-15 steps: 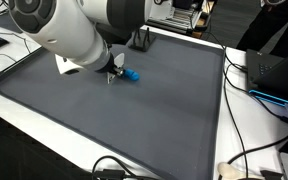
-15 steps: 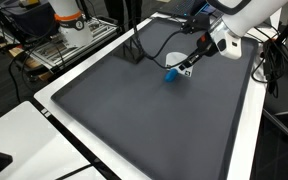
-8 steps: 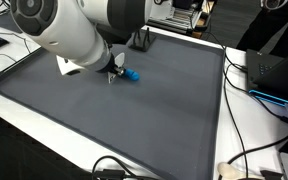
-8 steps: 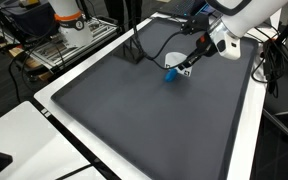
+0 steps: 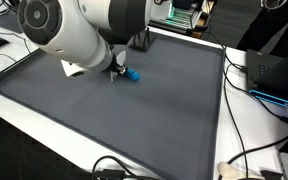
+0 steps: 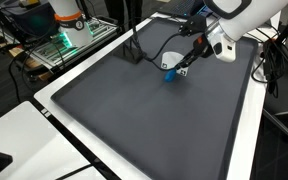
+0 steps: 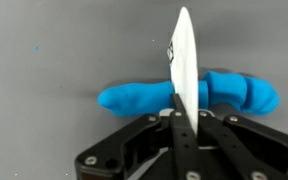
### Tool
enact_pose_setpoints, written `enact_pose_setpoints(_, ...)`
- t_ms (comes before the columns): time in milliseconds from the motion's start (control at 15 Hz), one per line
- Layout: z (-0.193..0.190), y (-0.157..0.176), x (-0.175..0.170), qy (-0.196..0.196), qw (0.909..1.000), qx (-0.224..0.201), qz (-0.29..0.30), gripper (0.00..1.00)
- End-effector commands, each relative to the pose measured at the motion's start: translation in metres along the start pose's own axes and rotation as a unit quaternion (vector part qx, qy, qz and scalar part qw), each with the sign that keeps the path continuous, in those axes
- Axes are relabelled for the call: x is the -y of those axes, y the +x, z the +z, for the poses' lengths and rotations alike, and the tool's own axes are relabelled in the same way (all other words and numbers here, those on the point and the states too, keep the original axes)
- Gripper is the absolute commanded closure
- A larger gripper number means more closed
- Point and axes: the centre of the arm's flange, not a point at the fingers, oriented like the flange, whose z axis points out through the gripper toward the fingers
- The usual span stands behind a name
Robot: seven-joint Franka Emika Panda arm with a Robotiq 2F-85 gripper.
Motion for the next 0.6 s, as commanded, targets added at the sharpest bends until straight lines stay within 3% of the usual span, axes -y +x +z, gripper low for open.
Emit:
enact_pose_setpoints(0, 0.035, 0.005, 0.002, 0.011, 0.9993, 0.036, -0.007, 0.99)
enact_pose_setpoints(533, 0.032, -0.005, -0.002, 0.022, 0.9986, 0.045, -0.015, 0.99)
